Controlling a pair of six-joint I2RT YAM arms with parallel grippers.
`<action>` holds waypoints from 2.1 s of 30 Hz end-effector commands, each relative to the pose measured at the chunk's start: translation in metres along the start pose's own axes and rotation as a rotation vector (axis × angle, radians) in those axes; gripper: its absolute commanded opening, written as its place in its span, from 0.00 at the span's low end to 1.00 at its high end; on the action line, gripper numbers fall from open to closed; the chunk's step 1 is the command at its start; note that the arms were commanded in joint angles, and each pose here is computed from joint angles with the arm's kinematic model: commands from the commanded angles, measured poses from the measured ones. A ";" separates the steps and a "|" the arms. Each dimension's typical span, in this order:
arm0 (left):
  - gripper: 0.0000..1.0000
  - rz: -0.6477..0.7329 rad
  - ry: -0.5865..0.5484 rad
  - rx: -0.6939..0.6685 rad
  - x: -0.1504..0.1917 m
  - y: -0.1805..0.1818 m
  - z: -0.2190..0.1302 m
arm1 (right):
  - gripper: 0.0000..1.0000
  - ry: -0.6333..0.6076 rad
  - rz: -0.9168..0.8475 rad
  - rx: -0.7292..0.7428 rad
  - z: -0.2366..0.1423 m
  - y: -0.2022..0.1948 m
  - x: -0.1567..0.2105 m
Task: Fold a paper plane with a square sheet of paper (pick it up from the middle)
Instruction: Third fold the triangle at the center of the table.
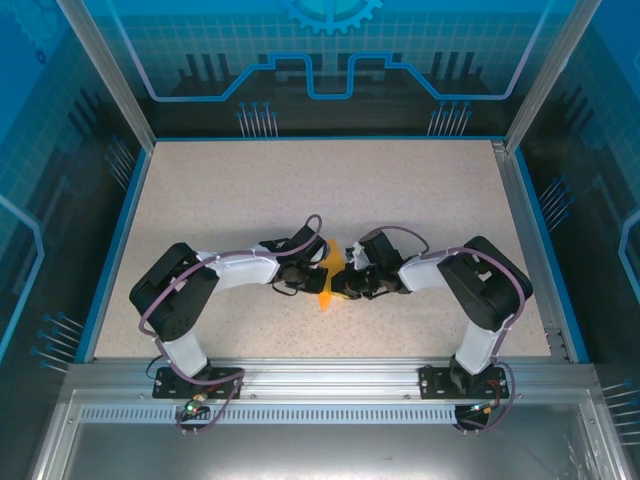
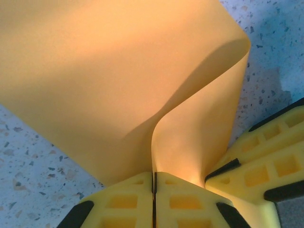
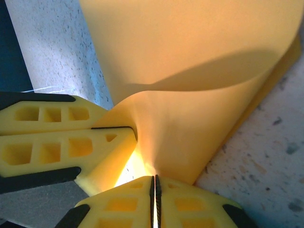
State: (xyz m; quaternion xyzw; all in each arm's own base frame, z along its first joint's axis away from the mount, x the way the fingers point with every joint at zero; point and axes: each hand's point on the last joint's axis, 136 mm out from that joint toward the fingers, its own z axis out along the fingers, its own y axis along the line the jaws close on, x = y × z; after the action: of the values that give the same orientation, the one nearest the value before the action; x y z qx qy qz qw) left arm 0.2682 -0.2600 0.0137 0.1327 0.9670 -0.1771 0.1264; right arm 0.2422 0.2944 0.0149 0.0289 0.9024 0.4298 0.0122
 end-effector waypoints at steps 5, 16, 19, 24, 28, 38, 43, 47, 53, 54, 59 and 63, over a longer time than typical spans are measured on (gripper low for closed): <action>0.09 -0.016 0.075 -0.052 0.020 0.018 0.013 | 0.14 -0.031 -0.033 0.002 -0.019 0.012 -0.010; 0.09 -0.017 0.073 -0.049 0.019 0.017 0.012 | 0.11 -0.037 -0.033 0.033 -0.016 0.004 -0.036; 0.09 -0.017 0.073 -0.049 0.020 0.017 0.012 | 0.11 -0.034 -0.013 0.074 -0.010 -0.010 -0.035; 0.09 -0.016 0.078 -0.054 0.023 0.019 0.013 | 0.11 -0.025 0.001 0.140 -0.007 -0.026 -0.034; 0.09 -0.015 0.083 -0.058 0.024 0.020 0.013 | 0.12 -0.026 -0.009 0.110 -0.014 -0.013 -0.038; 0.09 -0.016 0.079 -0.054 0.022 0.019 0.013 | 0.11 -0.063 -0.031 0.037 -0.031 0.002 -0.058; 0.09 -0.017 0.082 -0.057 0.024 0.020 0.013 | 0.11 -0.040 0.000 0.066 -0.020 -0.012 -0.057; 0.09 -0.016 0.081 -0.064 0.025 0.022 0.013 | 0.11 -0.030 0.024 0.133 -0.013 -0.033 -0.054; 0.08 -0.016 0.085 -0.069 0.026 0.023 0.012 | 0.12 -0.052 0.009 0.175 -0.024 -0.025 -0.061; 0.08 -0.014 0.085 -0.072 0.026 0.023 0.012 | 0.12 -0.062 0.005 0.183 -0.030 -0.022 -0.063; 0.07 -0.015 0.081 -0.071 0.024 0.023 0.011 | 0.12 -0.081 -0.035 0.153 -0.040 -0.006 -0.070; 0.07 -0.011 0.077 -0.072 0.023 0.022 0.011 | 0.11 -0.061 -0.018 0.151 -0.030 -0.012 -0.072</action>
State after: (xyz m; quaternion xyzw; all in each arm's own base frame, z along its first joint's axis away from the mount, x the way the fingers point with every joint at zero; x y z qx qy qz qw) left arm 0.2686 -0.2599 0.0136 0.1328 0.9669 -0.1769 0.1268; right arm 0.3095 0.2601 0.0278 0.0369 0.9302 0.3620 0.0481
